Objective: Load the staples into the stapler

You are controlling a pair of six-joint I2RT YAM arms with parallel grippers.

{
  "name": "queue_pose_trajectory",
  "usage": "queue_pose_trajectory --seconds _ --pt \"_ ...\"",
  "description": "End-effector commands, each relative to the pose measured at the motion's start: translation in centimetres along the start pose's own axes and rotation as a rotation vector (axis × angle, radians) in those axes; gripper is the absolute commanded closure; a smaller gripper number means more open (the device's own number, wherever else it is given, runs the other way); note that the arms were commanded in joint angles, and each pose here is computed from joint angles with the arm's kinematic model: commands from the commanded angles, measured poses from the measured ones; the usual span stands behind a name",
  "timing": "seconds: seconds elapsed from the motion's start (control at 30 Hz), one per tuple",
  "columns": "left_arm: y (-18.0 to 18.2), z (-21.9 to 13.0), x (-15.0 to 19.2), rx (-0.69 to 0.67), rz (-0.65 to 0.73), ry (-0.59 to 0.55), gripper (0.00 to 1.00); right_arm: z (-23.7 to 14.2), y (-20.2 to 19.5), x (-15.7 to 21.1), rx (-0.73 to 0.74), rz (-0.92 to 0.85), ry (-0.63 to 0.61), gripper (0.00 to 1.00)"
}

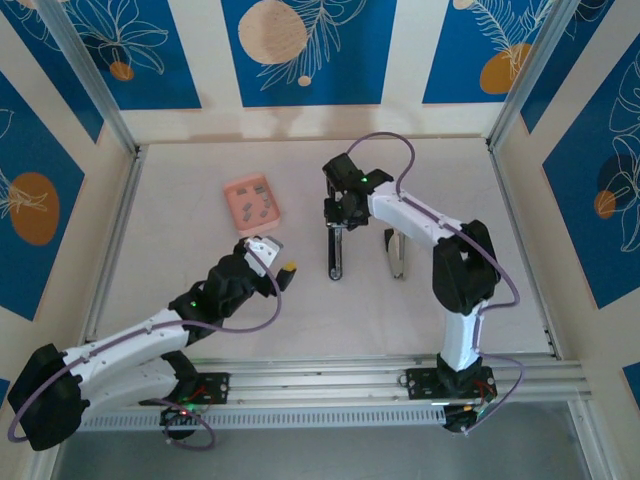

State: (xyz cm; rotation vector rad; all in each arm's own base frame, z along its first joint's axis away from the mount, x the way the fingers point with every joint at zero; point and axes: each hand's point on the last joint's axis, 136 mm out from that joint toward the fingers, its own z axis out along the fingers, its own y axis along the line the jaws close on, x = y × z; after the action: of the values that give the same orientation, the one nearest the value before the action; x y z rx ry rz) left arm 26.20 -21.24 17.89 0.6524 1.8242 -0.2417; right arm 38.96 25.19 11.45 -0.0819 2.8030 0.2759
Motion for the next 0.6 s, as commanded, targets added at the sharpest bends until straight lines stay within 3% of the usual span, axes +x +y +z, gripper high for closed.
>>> queue_pose_trajectory --seconds 0.0,0.57 --pt "0.4 0.0 0.3 -0.023 -0.016 0.009 0.12 0.3 0.6 -1.1 -0.003 0.017 0.025 1.0" --pt "0.6 0.6 0.2 -0.026 -0.085 0.0 0.11 5.4 0.5 0.3 0.008 0.069 0.228 1.0"
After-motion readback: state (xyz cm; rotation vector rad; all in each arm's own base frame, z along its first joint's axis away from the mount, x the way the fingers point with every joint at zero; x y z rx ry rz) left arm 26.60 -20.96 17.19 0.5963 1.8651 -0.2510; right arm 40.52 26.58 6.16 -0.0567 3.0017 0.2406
